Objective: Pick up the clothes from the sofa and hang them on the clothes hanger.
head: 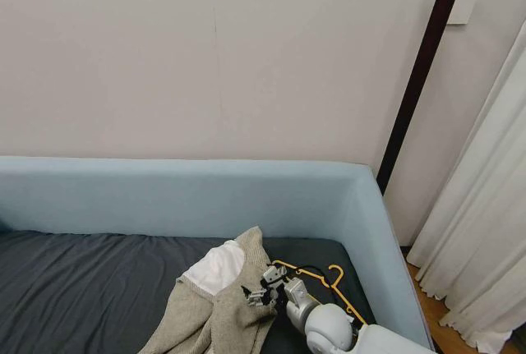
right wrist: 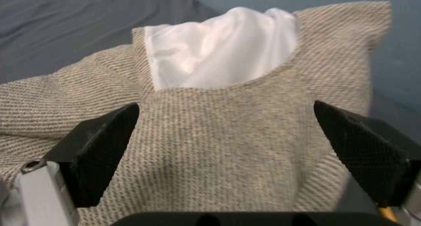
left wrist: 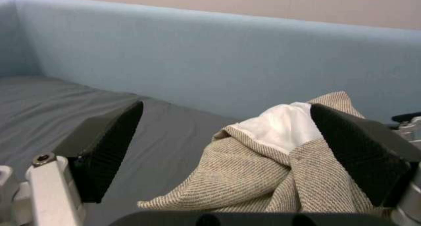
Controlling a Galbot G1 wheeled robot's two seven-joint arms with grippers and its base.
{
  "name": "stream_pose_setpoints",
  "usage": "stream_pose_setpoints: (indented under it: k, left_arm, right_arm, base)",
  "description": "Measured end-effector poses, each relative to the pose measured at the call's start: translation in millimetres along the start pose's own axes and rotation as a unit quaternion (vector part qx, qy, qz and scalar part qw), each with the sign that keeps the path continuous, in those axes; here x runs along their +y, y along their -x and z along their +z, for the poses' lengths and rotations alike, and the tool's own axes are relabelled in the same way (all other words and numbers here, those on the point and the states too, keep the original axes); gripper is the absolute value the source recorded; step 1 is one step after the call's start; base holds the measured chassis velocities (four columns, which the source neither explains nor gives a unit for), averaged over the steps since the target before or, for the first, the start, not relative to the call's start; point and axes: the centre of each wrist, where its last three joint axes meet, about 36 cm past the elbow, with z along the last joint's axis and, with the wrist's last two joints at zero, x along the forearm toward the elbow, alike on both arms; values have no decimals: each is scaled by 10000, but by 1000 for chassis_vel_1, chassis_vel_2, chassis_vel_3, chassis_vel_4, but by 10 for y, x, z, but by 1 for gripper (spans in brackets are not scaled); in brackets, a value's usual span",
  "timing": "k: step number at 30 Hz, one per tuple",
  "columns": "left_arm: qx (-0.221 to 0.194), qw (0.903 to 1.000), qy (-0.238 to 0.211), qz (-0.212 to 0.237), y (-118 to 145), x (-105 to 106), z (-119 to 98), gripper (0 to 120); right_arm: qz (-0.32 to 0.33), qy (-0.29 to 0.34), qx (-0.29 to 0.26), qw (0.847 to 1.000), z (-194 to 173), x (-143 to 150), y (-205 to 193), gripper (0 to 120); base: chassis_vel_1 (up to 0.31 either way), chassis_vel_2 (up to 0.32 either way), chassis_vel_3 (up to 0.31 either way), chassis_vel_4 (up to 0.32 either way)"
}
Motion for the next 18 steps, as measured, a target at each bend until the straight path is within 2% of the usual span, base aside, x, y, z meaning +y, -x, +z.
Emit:
stream_pose_setpoints:
  k: [10,18]
  left_arm:
    - [-41,10000,-5,-54,8,8,-21,100]
    - [-77,9999,-64,-105,32,-37,-10,100]
  right_arm:
    - [-170,-239,266,9992,53,389,381,100]
    - [-6,-453,555,9974,104,436,507,100]
  base:
    - [0,0,0,0]
    - [0,0,0,0]
